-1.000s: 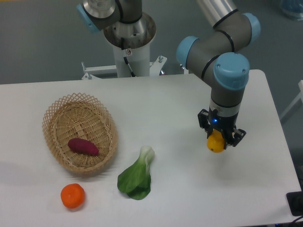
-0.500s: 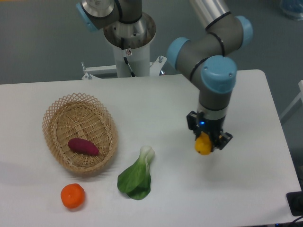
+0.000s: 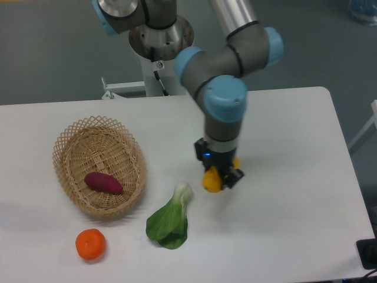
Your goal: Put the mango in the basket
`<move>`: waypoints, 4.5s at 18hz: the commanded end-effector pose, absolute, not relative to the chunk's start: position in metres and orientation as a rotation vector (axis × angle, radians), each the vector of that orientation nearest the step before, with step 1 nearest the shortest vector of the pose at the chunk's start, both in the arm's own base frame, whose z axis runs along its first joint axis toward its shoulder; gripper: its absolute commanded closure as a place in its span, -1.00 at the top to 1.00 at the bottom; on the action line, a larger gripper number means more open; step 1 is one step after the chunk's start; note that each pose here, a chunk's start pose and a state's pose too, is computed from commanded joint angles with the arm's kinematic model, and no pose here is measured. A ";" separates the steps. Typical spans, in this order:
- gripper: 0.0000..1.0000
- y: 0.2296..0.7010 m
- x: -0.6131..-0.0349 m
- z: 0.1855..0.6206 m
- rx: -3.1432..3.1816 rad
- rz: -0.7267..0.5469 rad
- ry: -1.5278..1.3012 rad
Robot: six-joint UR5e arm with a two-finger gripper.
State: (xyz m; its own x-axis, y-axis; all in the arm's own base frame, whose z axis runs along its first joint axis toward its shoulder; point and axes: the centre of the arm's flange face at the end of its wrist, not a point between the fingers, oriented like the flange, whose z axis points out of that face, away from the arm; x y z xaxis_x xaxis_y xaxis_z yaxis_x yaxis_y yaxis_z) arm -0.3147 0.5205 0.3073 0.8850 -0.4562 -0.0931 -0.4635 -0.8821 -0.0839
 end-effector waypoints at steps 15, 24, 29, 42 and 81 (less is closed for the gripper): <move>-0.35 0.545 -0.143 0.302 -2.926 0.058 0.849; -0.29 0.554 -0.089 0.294 -2.939 0.031 0.828; -0.09 0.556 -0.066 0.281 -2.952 0.004 0.860; 1.00 0.559 -0.054 0.279 -2.952 -0.005 0.855; 1.00 0.447 -0.477 0.324 -3.052 0.113 0.837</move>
